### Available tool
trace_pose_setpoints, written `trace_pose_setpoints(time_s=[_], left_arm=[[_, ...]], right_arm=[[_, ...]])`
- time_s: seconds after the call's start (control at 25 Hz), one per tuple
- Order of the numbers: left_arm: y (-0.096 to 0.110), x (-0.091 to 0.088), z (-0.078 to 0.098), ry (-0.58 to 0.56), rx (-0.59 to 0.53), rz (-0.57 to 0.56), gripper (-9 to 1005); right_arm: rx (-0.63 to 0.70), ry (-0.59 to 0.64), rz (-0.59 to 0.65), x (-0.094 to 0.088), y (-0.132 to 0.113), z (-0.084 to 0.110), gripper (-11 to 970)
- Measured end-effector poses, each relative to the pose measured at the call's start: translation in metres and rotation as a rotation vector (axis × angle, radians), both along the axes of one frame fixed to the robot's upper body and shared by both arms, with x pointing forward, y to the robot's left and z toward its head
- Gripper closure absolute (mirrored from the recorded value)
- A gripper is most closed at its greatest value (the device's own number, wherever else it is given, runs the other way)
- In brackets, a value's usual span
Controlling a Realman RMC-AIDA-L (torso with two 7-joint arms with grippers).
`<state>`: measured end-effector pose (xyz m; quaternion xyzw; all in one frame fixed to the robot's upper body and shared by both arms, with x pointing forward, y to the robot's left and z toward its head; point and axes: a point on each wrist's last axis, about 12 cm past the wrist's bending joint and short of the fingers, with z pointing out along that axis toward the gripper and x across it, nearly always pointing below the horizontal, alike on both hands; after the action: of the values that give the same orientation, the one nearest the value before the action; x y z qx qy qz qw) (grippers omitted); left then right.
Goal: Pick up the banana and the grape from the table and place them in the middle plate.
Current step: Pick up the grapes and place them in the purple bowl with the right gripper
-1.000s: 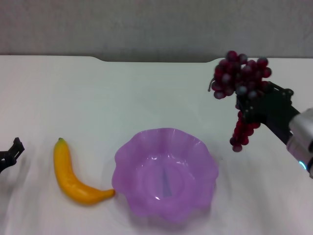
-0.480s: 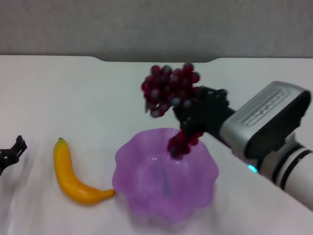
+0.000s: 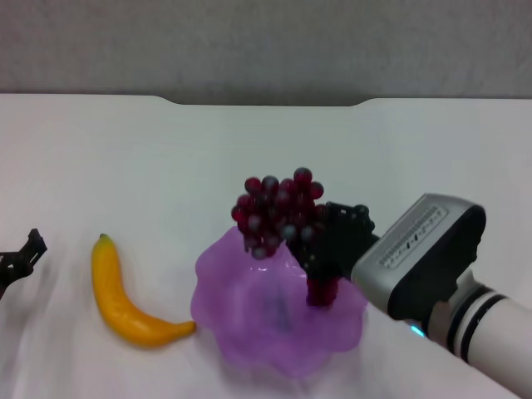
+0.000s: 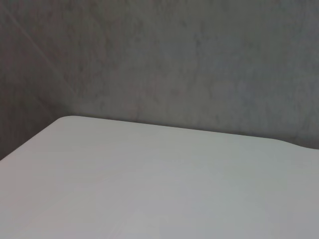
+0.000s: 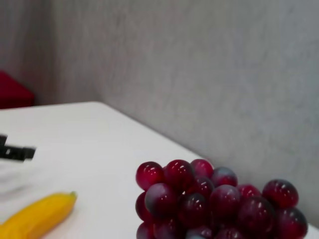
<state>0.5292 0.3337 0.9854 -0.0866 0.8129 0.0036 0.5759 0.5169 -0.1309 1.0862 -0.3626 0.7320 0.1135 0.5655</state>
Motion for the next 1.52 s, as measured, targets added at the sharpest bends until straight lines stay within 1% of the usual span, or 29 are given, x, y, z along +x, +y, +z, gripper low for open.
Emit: trace_pose_setpoints(time_s=[0.16,0.2,0.24,0.32,0.44,0.52,0.68,0.8,1.0,1.16,1.2,1.28,1.36,1.44,1.52], left_arm=[[-0.001,0.002,0.001,-0.003,0.0,-0.004,159],[-0.002,0.002,0.001,-0.004,0.0,-0.004,159],[-0.002,0.002,0.001,-0.004,-0.002,-0.004,159],[-0.002,0.002,0.001,-0.005,-0.005,-0.002,160],[-0.002,0.003,0.001,-0.006,-0.008,-0.001,160],[-0.002,0.003,0.002,-0.007,-0.007,-0.003,161],[-0.003,0.004,0.002,-0.007,-0.005,-0.008,162],[-0.004,0.004,0.002,-0.007,-0.006,-0.01,163],[-0.004,0.003,0.001,-0.006,-0.009,-0.007,164],[-0.003,0.001,0.0,-0.002,-0.006,-0.003,165],[-0.002,0.001,0.0,-0.001,-0.006,-0.002,166],[-0.001,0.0,0.0,0.001,-0.004,0.0,166],[-0.001,0.0,-0.001,0.003,-0.003,0.001,167],[-0.001,0.0,-0.001,0.002,-0.004,0.002,167],[-0.001,0.001,0.0,0.0,-0.004,-0.001,168]], right_arm=[[-0.032,0.026,-0.001,-0.003,-0.005,-0.016,623],[-0.04,0.027,-0.004,-0.004,-0.008,-0.023,624],[-0.04,0.027,-0.004,-0.004,-0.008,-0.023,624],[-0.042,0.03,-0.013,-0.004,-0.011,-0.029,625],[-0.044,0.029,-0.029,-0.002,-0.018,-0.042,626],[-0.024,0.036,-0.034,-0.001,-0.021,-0.05,627],[0.021,0.032,-0.032,0.001,-0.024,-0.056,628],[0.027,0.038,-0.039,0.003,-0.027,-0.061,570],[0.096,0.094,-0.076,0.007,-0.03,-0.062,472],[0.14,0.156,-0.096,0.01,-0.023,-0.055,288],[0.129,0.173,-0.1,0.012,-0.021,-0.052,242],[0.095,0.185,-0.11,0.016,-0.02,-0.045,180],[0.073,0.154,-0.117,0.02,-0.023,-0.037,118],[0.072,0.079,-0.145,0.026,-0.034,-0.029,56],[0.108,-0.006,-0.194,0.031,-0.049,-0.023,56]])
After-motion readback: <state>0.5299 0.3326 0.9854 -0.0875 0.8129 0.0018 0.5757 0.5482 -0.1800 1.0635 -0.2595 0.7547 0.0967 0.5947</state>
